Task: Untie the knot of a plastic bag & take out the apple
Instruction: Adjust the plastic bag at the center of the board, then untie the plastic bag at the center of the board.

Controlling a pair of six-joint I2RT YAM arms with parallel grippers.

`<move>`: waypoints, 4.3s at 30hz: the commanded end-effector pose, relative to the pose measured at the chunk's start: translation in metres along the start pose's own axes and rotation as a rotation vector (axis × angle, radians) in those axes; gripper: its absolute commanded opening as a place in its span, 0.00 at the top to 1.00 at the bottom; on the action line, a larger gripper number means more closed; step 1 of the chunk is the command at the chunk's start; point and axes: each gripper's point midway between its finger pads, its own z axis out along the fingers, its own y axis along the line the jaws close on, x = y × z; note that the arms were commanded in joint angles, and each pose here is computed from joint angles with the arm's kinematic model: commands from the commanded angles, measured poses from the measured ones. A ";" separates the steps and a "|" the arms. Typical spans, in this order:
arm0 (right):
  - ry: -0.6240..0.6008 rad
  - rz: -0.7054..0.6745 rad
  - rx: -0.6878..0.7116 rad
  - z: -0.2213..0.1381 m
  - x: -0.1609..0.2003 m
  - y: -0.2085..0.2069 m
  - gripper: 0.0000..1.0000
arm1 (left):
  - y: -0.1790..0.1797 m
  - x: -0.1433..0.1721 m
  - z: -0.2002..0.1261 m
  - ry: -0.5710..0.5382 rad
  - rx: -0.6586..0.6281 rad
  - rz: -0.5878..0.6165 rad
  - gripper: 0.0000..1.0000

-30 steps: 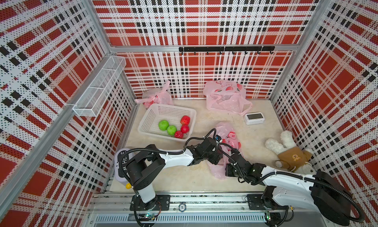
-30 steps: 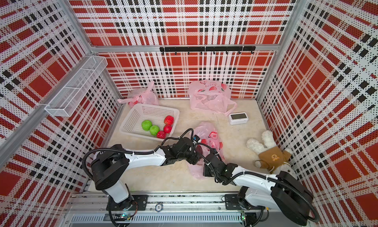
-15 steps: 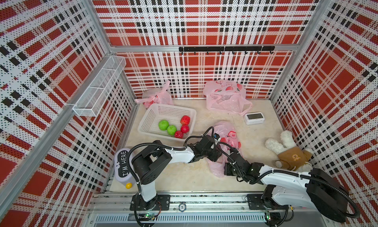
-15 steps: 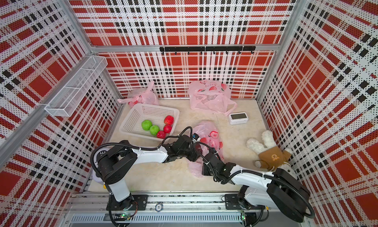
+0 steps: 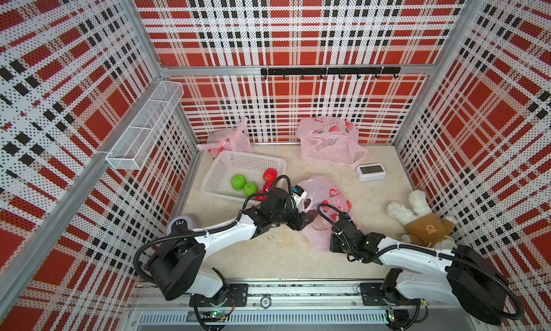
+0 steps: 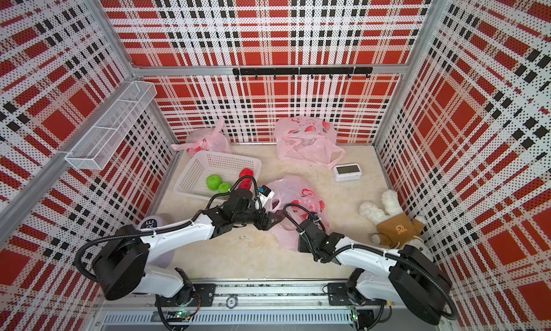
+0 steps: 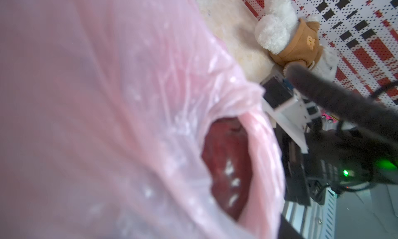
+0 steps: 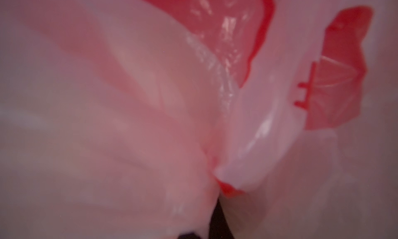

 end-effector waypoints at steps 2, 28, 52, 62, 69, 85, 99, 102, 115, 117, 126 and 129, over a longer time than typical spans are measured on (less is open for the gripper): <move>-0.022 -0.005 0.065 0.001 -0.013 -0.011 1.00 | -0.011 0.025 -0.021 0.149 0.070 0.004 0.47; -0.057 -0.113 0.148 0.019 -0.041 0.000 1.00 | -0.037 -0.078 -0.032 -0.085 0.276 -0.274 0.46; -0.121 -0.079 -0.111 -0.015 -0.045 0.033 0.83 | 0.020 0.007 0.023 0.220 -0.190 0.017 0.44; -0.044 -0.097 -0.043 0.008 -0.033 0.026 0.95 | 0.014 0.013 0.029 0.252 -0.140 0.016 0.22; -0.028 -0.077 -0.023 0.015 -0.027 0.020 1.00 | 0.020 0.010 -0.003 0.208 -0.066 -0.075 0.00; -0.017 -0.079 -0.019 0.016 -0.024 0.017 1.00 | -0.015 0.004 -0.082 0.011 -0.104 0.045 0.22; -0.015 -0.063 -0.059 0.013 -0.019 0.020 1.00 | -0.057 -0.007 0.013 0.113 -0.091 0.160 0.49; -0.010 -0.060 -0.057 0.012 -0.016 0.016 1.00 | -0.033 -0.008 0.035 0.134 -0.165 0.150 0.45; -0.008 -0.039 -0.026 0.010 -0.007 0.002 1.00 | 0.012 0.009 0.083 0.202 -0.273 0.205 0.23; -0.006 -0.041 -0.025 0.011 -0.007 0.001 1.00 | 0.009 0.015 0.088 0.218 -0.256 0.206 0.20; -0.012 -0.045 -0.029 0.012 -0.008 0.003 1.00 | 0.009 0.040 0.104 0.262 -0.228 0.172 0.15; -0.006 -0.050 -0.028 0.012 -0.008 0.004 1.00 | 0.003 0.027 0.097 0.211 -0.199 0.159 0.23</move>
